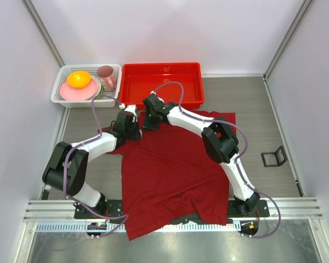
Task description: Pin the brooch onto the clothing
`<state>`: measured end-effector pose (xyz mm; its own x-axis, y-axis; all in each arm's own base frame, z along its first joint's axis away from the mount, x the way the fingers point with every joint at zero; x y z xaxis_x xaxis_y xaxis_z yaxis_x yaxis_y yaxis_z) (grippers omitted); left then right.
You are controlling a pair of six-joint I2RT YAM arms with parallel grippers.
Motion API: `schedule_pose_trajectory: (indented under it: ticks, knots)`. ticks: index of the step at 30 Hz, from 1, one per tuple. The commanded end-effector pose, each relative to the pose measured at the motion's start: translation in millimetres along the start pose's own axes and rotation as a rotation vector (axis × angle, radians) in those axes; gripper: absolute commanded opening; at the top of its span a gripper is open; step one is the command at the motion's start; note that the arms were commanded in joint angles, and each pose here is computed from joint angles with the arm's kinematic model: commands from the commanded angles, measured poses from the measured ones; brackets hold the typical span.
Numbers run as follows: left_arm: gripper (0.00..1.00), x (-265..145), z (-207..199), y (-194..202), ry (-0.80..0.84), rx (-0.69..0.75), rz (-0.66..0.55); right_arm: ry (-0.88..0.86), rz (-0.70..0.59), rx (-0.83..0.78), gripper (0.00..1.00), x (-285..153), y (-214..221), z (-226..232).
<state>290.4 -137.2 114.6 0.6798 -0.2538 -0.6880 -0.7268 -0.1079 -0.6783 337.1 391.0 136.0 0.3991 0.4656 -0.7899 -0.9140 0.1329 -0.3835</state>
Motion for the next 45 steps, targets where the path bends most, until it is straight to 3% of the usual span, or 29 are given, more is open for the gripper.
schedule_pose_trajectory:
  ticks: [1,15,32,45]
  knots:
    - [0.00,4,-8,-19,0.006,0.022,-0.067,-0.108,-0.074,0.026,0.01,-32,-22,23]
    - [0.00,9,-23,-28,0.037,0.034,-0.057,-0.103,-0.049,0.046,0.01,-22,-20,22]
    - [0.00,-14,-35,-33,0.148,0.004,-0.083,-0.038,-0.065,0.022,0.01,-15,-19,13]
    - [0.00,-19,-35,-28,0.209,-0.015,-0.068,-0.089,-0.059,0.001,0.30,-22,-26,14]
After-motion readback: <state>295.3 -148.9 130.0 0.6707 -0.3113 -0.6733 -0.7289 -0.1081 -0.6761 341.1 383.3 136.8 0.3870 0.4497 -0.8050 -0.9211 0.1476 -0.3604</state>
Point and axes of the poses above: each gripper's point midway between its finger pads, its own x axis out along the fingers, its own z axis along the line the jaws close on, y = z × x, the point moved 9 cm from there along -x, back along the fingers, and after that the axes turned 2 degrees about -x, right-handed, at the moved point
